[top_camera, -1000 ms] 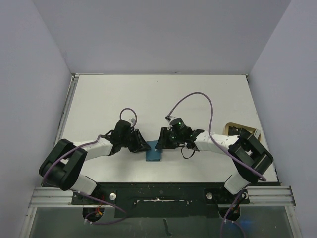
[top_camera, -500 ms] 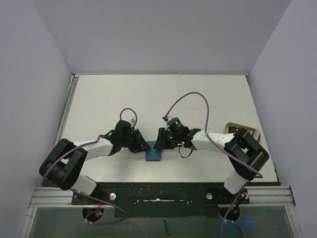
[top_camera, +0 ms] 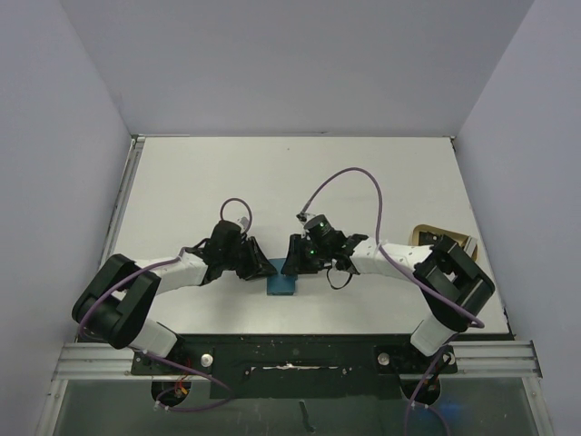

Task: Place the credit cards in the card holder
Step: Close the card holder at the center of the board.

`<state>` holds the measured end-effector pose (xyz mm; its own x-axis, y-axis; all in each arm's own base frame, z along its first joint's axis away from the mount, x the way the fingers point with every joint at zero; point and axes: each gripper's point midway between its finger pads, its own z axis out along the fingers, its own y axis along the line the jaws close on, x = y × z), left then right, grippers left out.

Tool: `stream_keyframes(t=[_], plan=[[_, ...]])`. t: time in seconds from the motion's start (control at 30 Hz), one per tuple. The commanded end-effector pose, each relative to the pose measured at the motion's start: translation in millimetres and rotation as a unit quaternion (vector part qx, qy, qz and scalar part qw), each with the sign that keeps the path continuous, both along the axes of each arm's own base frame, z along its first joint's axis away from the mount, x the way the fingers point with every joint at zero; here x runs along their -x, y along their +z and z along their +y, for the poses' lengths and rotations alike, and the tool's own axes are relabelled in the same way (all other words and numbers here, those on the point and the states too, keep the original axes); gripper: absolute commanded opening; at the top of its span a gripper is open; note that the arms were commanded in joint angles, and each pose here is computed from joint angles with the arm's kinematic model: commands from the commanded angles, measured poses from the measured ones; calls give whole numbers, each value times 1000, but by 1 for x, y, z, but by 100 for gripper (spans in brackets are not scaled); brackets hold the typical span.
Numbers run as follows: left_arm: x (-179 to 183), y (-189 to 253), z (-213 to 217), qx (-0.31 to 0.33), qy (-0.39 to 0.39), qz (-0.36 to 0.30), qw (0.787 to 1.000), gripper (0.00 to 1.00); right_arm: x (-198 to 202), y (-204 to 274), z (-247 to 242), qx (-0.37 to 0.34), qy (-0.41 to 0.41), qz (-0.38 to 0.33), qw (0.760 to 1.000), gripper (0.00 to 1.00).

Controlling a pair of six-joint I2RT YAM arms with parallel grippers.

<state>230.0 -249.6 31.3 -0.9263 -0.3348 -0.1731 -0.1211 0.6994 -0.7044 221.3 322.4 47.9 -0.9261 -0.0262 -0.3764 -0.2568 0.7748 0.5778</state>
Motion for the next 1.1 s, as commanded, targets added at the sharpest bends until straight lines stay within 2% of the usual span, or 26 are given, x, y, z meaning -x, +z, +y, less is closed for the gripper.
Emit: stream_keyframes(t=[0.0,0.27,1.07], plan=[[-2,-4,-3,-10,-2,-5,1000,24,-13,33,2,-9,-12,-42,999,30],[-1,-5,-4,-12,-2,-3,1000,24,-13,23,-3,-6,-20,-31,999,27],[0,-6,-7,-16,-2,-3,1000,24,0,1,13,-10,3,0,1000,27]])
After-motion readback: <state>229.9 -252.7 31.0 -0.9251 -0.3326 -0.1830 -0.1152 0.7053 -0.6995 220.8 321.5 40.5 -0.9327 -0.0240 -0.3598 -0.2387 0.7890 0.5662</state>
